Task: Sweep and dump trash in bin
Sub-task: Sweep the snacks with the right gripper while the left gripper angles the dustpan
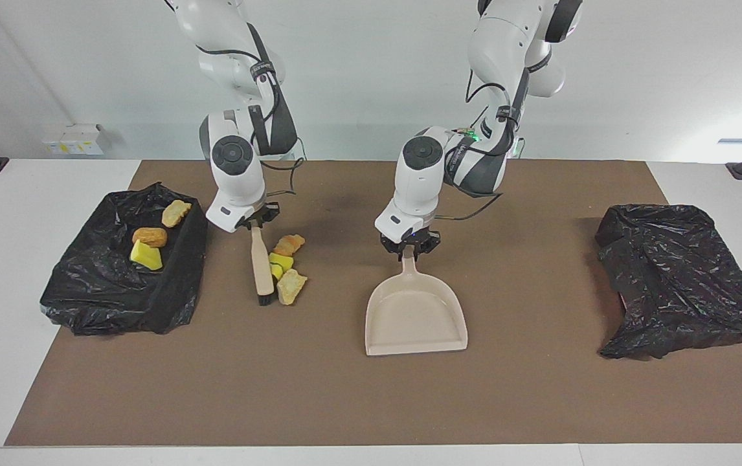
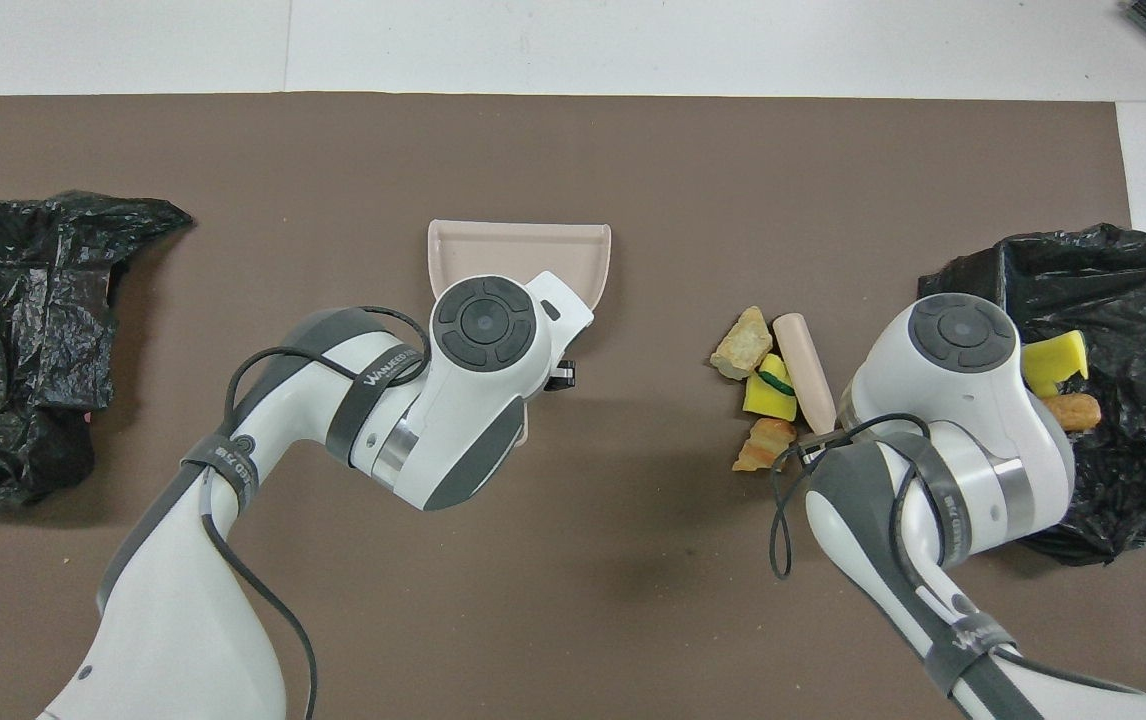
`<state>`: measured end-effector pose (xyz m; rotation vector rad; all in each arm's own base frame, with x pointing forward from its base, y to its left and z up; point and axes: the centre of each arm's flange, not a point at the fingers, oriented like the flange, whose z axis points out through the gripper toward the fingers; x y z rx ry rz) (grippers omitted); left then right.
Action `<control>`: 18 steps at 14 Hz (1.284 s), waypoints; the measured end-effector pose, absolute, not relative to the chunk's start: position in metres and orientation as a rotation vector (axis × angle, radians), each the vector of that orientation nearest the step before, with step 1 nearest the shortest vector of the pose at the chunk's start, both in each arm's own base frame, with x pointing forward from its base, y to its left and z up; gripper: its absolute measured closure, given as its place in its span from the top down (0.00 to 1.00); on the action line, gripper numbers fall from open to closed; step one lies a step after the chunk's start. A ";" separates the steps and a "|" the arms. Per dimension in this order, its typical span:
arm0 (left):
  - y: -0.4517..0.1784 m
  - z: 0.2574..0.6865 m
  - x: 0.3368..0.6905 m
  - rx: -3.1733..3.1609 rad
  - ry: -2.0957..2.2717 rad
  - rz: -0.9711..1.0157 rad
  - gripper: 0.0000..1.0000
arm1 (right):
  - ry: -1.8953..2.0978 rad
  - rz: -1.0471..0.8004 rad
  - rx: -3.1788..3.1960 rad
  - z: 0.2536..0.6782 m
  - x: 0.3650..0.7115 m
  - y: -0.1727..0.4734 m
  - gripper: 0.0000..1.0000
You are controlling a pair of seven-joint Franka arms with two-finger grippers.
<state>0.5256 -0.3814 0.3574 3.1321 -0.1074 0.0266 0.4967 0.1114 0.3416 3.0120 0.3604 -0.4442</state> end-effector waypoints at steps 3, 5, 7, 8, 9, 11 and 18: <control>-0.347 0.374 0.542 3.125 -0.203 0.001 0.31 | 0.300 -0.484 3.080 0.343 0.481 0.165 0.26; -0.313 0.385 0.557 3.074 -0.487 -0.027 0.31 | 0.213 -0.522 3.080 0.352 0.474 0.190 0.26; -0.276 0.387 0.574 3.001 -0.791 -0.038 0.31 | 0.081 -0.501 3.068 0.381 0.477 0.201 0.26; -0.261 0.386 0.580 2.958 -0.933 -0.046 0.31 | 0.026 -0.471 3.066 0.400 0.479 0.199 0.26; -0.248 0.384 0.585 2.905 -1.078 -0.051 0.31 | -0.018 -0.450 3.059 0.418 0.477 0.193 0.26; -0.225 0.382 0.593 2.775 -1.366 -0.051 0.31 | -0.092 -0.442 3.038 0.435 0.470 0.168 0.26; -0.199 0.380 0.605 2.238 -2.206 -0.003 0.31 | -0.054 -0.575 2.983 0.377 0.433 0.134 0.26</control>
